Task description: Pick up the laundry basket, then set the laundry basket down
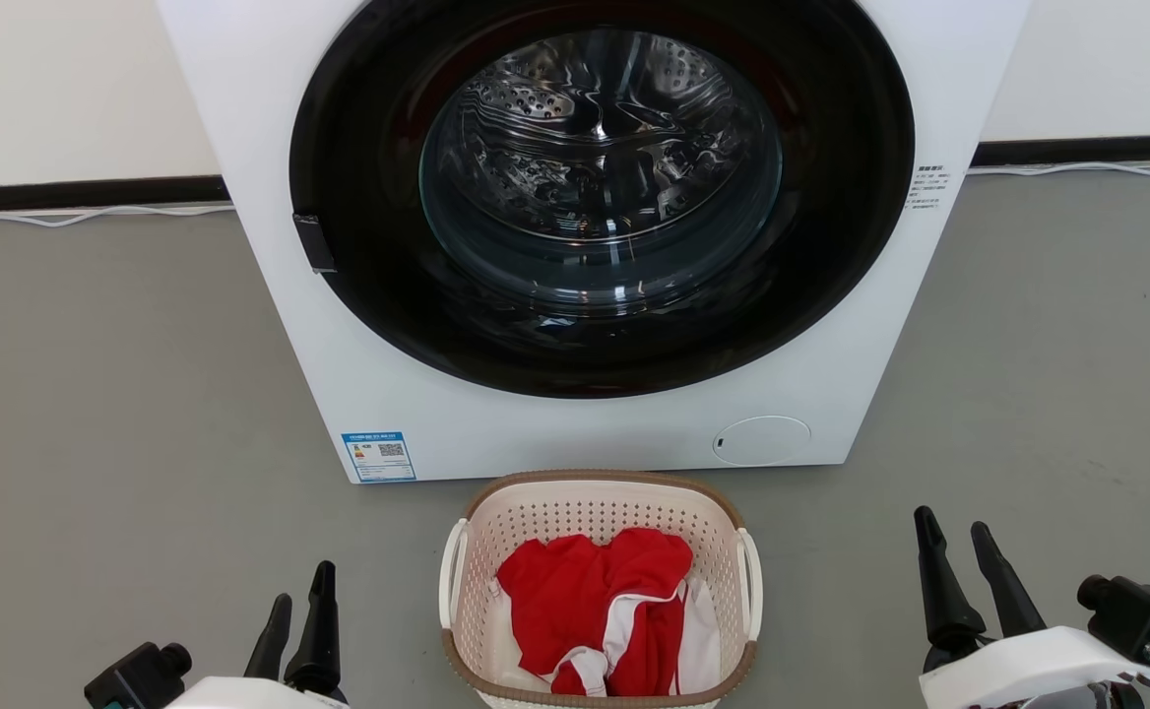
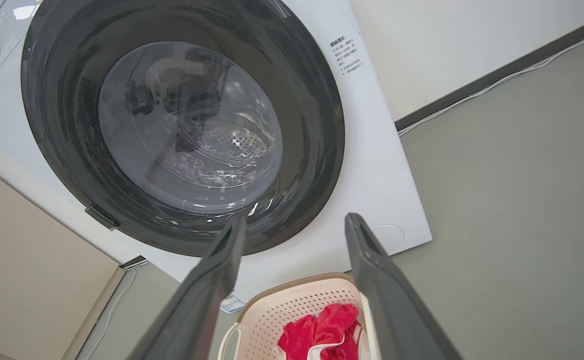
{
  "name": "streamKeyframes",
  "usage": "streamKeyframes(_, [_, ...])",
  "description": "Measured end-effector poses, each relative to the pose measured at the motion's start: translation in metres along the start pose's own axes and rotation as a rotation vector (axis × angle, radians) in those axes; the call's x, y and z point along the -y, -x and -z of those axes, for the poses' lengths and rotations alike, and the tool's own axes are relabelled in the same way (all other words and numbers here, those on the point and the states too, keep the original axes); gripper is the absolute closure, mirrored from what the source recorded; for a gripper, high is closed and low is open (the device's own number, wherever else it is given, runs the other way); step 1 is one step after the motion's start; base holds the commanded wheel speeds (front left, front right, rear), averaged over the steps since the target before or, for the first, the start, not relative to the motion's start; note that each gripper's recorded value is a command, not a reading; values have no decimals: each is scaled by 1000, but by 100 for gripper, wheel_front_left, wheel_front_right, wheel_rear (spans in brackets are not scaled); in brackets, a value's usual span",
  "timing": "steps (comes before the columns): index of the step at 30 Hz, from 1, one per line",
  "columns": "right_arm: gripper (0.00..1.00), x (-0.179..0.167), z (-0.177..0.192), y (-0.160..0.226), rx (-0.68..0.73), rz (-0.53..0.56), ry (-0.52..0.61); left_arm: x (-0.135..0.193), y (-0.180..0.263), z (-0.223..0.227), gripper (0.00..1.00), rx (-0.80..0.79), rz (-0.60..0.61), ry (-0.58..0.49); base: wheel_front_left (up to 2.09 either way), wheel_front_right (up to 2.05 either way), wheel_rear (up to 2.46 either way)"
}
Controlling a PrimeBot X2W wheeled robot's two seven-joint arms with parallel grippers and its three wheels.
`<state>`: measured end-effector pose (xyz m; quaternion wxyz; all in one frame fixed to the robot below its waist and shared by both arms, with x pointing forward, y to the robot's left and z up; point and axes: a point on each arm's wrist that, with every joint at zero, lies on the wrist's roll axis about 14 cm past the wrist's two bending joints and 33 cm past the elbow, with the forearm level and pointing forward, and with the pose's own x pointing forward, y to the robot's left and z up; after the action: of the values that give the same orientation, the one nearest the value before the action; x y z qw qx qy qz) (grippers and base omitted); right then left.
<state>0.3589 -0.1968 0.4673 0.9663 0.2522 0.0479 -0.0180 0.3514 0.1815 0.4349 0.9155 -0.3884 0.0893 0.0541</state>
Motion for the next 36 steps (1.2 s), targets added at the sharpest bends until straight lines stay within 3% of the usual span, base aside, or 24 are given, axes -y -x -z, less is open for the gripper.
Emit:
streamKeyframes(19, [0, 0, 1, 0, 3, -28, 256, 1, 0, -4, 0, 27, 24, -279, 0, 0, 0])
streamKeyframes(36, [0, -1, 6, 1, 2, -55, 432, 6, -1, -2, 0, 36, 64, -464, 0, 0, 0])
